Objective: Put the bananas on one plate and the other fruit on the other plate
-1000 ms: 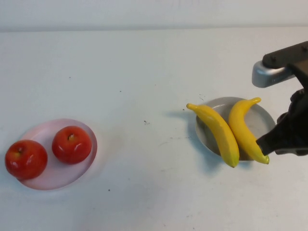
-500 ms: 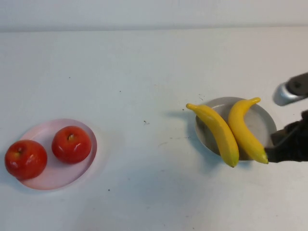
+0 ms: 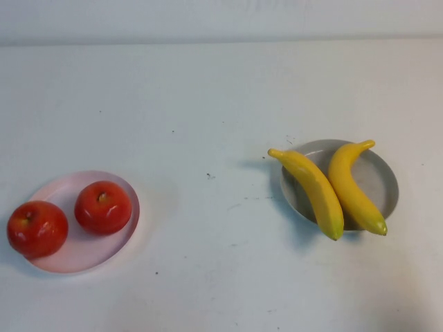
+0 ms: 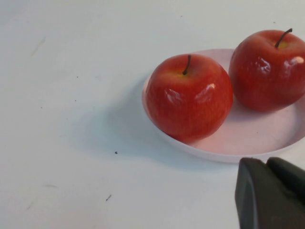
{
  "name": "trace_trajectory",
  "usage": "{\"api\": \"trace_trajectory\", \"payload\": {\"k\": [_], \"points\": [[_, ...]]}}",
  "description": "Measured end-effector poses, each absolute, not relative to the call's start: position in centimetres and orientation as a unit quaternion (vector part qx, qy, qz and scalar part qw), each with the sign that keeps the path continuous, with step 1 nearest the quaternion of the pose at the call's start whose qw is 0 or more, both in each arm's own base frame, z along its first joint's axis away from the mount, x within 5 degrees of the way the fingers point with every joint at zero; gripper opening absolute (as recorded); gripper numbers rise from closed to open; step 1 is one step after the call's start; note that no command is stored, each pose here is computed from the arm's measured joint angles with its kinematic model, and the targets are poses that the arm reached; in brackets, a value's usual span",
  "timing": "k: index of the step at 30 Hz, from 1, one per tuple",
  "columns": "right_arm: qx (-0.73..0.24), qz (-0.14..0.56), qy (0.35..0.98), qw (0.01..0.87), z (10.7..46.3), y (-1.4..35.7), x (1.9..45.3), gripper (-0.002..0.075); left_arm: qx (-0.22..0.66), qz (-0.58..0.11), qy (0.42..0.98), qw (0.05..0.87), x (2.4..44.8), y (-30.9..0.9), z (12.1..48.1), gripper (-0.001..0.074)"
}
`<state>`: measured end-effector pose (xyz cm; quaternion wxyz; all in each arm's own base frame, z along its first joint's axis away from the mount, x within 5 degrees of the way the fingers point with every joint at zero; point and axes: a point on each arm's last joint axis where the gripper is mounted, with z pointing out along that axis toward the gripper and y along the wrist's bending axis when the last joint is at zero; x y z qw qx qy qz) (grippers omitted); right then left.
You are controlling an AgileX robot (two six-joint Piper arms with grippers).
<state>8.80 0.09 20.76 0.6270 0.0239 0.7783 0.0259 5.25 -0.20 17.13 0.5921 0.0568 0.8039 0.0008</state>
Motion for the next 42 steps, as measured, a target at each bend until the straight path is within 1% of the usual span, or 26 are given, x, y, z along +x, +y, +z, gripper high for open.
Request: {"api": "trace_trajectory", "payload": {"k": [3, 8, 19, 42], "points": [[0.041, 0.028, 0.760, 0.648, 19.4, -0.1, 7.5, -0.0015, 0.057, 0.001, 0.804, 0.592, 5.3, -0.2, 17.1, 0.0003], [0.049, 0.035, 0.745, 0.664, 19.1, -0.1, 6.1, -0.0015, 0.057, 0.001, 0.804, 0.592, 5.3, -0.2, 17.1, 0.0003], [0.052, 0.031, 0.795, 0.603, 17.4, -0.1, 5.4, -0.0015, 0.057, 0.001, 0.804, 0.592, 5.3, -0.2, 17.1, 0.0003], [0.051, 0.030, 0.797, 0.601, 17.4, -0.1, 5.3, -0.0015, 0.057, 0.001, 0.804, 0.592, 5.3, -0.2, 17.1, 0.0003]]}}
